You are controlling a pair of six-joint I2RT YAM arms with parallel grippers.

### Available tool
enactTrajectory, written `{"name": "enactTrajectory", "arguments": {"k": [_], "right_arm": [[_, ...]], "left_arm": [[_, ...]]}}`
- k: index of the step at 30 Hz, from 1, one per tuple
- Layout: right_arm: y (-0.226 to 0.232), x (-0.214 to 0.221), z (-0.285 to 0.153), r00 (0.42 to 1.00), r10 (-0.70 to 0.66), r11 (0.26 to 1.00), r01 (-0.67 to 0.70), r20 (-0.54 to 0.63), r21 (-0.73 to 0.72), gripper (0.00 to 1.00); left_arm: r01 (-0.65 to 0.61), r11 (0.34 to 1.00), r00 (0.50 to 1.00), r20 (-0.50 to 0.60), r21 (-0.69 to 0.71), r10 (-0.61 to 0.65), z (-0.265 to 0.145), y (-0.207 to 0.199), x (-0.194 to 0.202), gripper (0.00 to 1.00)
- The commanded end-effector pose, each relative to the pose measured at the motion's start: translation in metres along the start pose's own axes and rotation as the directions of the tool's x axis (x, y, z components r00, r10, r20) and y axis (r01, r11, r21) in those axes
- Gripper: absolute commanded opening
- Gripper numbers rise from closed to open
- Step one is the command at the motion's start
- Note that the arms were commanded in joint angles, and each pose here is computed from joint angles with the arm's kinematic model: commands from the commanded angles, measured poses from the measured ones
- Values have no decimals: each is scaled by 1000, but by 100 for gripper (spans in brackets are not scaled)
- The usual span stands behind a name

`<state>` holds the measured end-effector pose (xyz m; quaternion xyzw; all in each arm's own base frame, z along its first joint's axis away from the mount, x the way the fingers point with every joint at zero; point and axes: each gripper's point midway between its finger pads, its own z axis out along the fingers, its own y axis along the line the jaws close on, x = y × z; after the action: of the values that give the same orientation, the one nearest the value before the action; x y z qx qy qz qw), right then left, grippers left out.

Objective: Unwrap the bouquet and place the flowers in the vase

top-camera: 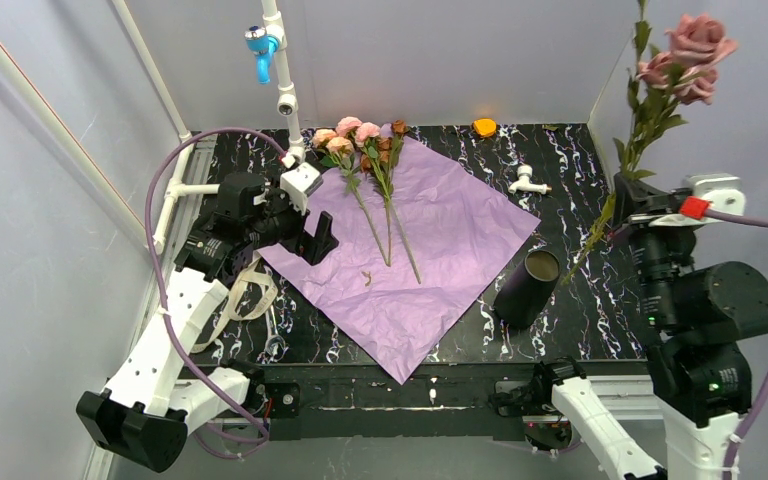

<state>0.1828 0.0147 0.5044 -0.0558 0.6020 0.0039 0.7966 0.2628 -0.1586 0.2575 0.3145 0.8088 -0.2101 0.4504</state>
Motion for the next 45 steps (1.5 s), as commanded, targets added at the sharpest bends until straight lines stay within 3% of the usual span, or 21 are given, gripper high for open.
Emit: {"name": "enactTrajectory", "arguments": {"k": [1, 17, 30, 34, 45], "right_arm": [[0, 0, 2, 995, -26, 1000, 25, 92, 10, 1], [13, 28, 31, 991, -29, 999, 31, 133, -17, 1], [38, 102, 23, 996, -85, 986, 87, 24, -139, 1], [43, 121, 12, 997, -50, 986, 40, -58, -164, 9], [40, 158, -9, 968, -4, 990, -31, -252, -135, 29]], "left_arm": [[16, 999, 1000, -19, 38, -15, -1, -7, 7, 98], [4, 1000, 1000, -25, 21, -3, 1, -1, 0, 98], [55, 998, 998, -28, 38, -54, 10, -2, -5, 98], [122, 993, 992, -43, 6, -122, 25, 6, -6, 98], [166, 986, 975, -147, -32, -169, 85, 14, -9, 98]]}}
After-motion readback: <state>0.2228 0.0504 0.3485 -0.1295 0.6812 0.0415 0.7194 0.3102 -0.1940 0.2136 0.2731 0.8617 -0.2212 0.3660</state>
